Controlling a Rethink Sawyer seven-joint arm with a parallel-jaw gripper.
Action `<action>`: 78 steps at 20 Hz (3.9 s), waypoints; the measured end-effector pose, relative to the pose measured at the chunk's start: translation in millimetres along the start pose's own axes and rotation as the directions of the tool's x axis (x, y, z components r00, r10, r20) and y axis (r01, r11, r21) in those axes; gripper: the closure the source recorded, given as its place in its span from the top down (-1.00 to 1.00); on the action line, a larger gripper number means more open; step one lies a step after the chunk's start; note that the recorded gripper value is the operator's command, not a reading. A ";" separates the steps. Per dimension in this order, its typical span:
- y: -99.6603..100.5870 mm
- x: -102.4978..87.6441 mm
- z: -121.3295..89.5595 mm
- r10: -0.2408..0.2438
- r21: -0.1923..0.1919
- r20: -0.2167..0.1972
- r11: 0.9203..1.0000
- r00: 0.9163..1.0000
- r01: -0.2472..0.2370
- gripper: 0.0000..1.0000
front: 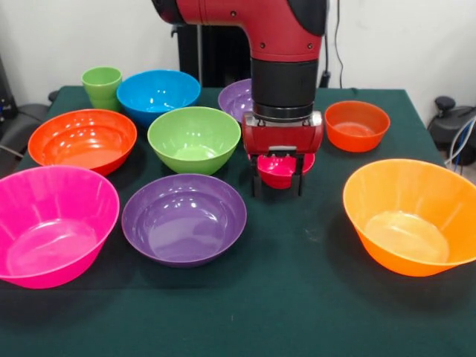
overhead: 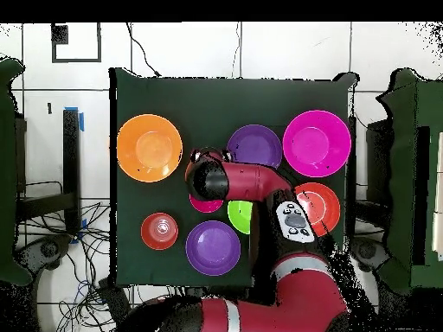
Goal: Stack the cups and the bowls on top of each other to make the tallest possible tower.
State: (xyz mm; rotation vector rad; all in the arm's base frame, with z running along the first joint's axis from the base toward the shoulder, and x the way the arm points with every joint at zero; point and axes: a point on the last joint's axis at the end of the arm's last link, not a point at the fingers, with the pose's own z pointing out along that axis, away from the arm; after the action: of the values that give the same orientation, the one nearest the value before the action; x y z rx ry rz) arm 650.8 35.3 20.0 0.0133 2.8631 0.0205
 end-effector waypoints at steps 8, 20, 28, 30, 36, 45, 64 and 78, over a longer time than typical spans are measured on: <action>-6.5 2.1 0.0 0.002 0.015 0.000 1.000 1.000 -0.002 1.00; -27.5 -8.8 -17.2 0.008 0.057 0.040 0.998 0.999 -0.011 1.00; -31.6 2.3 7.6 0.019 0.054 0.079 0.998 0.997 -0.024 1.00; -30.7 7.6 15.1 0.021 0.051 0.080 0.998 0.997 -0.025 1.00; -28.3 23.4 33.8 0.025 0.044 0.065 0.999 0.998 -0.028 1.00; -31.6 32.5 40.7 0.000 0.080 0.053 0.997 0.999 -0.004 -1.00; -41.0 21.6 -23.2 -0.036 0.152 0.099 0.988 0.994 0.021 -1.00; -41.6 38.3 -75.9 -0.026 0.169 0.104 0.986 0.994 0.008 -1.00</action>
State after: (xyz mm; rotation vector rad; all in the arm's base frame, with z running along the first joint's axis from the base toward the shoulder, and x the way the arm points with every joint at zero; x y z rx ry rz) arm 592.8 -6.9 81.8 0.0235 2.7499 -0.2190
